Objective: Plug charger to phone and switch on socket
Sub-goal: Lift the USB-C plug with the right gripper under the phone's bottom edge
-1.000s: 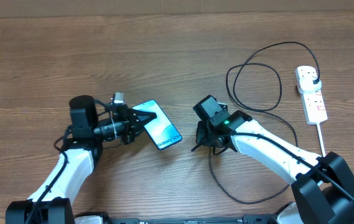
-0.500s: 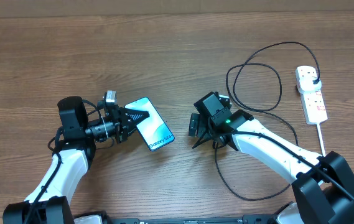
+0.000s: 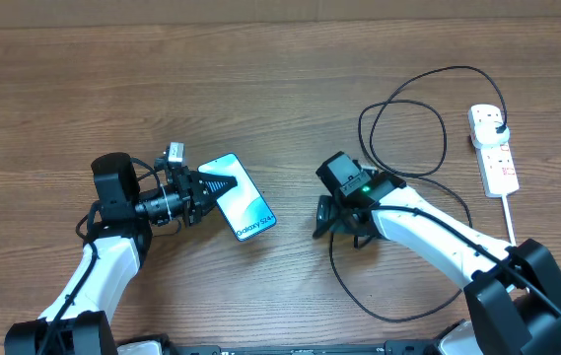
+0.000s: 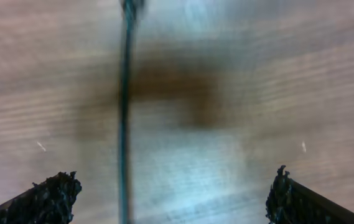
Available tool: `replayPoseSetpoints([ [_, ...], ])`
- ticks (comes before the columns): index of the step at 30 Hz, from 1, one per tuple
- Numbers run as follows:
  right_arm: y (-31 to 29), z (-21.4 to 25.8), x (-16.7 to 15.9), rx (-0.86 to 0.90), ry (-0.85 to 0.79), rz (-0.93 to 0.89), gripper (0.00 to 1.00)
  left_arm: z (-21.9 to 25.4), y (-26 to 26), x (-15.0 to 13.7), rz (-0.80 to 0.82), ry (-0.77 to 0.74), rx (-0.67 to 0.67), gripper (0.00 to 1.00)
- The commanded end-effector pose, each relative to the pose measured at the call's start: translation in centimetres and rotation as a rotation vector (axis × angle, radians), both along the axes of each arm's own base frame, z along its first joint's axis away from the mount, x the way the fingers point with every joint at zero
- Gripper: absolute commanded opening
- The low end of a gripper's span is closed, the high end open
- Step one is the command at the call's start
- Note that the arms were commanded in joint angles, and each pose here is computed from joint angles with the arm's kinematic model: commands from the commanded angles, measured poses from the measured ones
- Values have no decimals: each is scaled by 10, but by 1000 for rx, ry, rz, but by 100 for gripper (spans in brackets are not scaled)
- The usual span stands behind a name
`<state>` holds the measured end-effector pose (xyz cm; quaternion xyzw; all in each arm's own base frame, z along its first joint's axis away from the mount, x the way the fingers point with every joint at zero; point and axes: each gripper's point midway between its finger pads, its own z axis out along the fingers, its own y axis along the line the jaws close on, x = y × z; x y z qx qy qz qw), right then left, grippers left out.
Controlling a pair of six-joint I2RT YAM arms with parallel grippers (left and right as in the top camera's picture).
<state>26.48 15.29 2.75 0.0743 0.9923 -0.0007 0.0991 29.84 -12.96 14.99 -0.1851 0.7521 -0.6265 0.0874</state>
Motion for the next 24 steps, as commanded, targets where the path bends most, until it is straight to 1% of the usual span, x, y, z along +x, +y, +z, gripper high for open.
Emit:
replayPoseSetpoints([
  [1,14,15,24,61,-96,-13,100,8,-2,-1,-31,-44,-7,5],
  [3,27,18,32,121,-124,-4,100,8,-2,-1,-31,-44,-6,4],
  [5,32,19,40,138,-154,-5,99,7,-2,0,-28,-43,-5,5],
  [8,30,9,47,116,-162,-25,93,7,-2,0,-29,-42,-5,4],
  [13,28,-13,53,85,-117,-39,84,7,-2,-1,-32,-38,-8,4],
  [16,28,-22,57,68,-92,-40,72,7,-3,-2,-30,-24,-14,4],
  [20,27,-27,55,52,-68,-41,57,8,-3,-2,-35,-24,-18,4],
  [24,22,-30,47,32,-38,-44,45,8,-3,-2,-33,-18,-20,4],
])
